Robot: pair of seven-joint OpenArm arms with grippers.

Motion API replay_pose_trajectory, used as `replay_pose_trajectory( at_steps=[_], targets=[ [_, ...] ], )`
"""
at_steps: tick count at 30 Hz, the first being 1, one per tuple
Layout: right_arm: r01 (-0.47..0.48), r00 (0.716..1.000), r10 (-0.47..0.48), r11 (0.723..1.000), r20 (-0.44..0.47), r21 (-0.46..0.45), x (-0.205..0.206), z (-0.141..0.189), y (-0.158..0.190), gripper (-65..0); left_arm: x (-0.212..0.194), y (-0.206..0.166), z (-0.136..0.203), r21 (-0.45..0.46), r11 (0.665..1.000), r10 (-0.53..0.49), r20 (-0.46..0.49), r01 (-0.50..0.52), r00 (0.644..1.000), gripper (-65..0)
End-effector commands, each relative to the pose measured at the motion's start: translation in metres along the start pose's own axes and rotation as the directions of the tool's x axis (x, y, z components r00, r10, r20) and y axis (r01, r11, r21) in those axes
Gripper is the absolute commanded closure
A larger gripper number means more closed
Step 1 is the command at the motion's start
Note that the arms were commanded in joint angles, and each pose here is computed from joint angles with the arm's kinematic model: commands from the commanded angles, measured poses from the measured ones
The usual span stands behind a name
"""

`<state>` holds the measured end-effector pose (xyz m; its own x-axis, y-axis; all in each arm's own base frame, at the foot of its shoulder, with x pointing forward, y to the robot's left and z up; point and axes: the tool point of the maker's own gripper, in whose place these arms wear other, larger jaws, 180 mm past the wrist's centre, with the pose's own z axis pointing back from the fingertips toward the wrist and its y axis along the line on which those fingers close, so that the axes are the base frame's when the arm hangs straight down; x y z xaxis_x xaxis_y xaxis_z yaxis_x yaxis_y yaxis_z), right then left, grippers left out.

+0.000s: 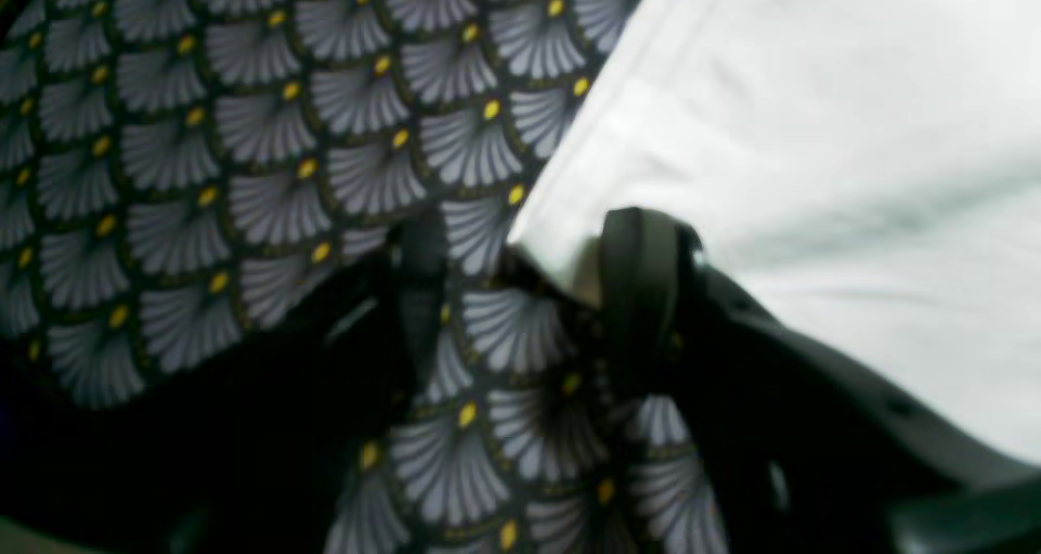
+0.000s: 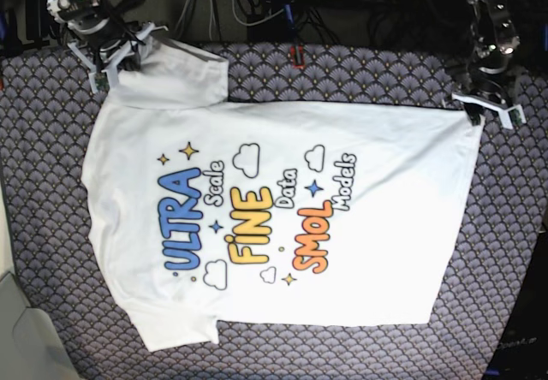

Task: Fold the T-shirt properly
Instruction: 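Close both grippers on the corners of the white shirt, then lift the shirt edge with both grippers and fold it over the print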

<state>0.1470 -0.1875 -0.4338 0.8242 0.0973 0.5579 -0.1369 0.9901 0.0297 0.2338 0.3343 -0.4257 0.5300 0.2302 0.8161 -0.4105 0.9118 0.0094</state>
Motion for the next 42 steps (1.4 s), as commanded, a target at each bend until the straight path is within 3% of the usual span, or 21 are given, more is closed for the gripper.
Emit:
replay_pose_trajectory(
  at_steps=[1, 7, 16, 20, 30, 42],
  targets=[
    [-0.017, 0.997, 0.018, 1.0, -0.072, 0.007, -0.016, 0.001, 0.002, 0.0, 0.014, 0.004, 0.0, 0.004, 1.0, -0.01, 0.045, 0.01, 0.999, -30.0],
    [-0.018, 0.997, 0.018, 1.0, -0.071, 0.006, -0.016, 0.001, 0.002, 0.0, 0.012, 0.004, -0.005, 0.009, 1.0, 0.0, 0.035, -0.001, 0.999, -27.3],
    [-0.019, 0.997, 0.019, 1.0, -0.071, 0.004, -0.016, 0.002, 0.001, 0.0, 0.008, -0.02, -0.012, -0.045, 0.999, -0.016, 0.019, 0.017, 1.0, 0.0],
    [-0.034, 0.998, 0.033, 0.999, -0.055, -0.009, -0.01, 0.005, -0.003, 0.0, 0.013, -0.023, -0.011, -0.051, 0.999, -0.016, 0.034, 0.018, 0.999, -0.9],
    [-0.143, 0.983, 0.154, 0.984, 0.1, -0.109, 0.06, 0.028, -0.024, 0.0, 0.053, -0.035, 0.002, -0.081, 0.996, -0.029, 0.14, 0.041, 0.99, -0.9],
    [-0.19, 0.948, 0.23, 0.964, 0.222, -0.188, 0.127, 0.03, -0.049, 0.0, 0.093, -0.056, -0.021, -0.11, 0.994, 0.007, 0.205, 0.016, 0.979, -0.9]
  ],
)
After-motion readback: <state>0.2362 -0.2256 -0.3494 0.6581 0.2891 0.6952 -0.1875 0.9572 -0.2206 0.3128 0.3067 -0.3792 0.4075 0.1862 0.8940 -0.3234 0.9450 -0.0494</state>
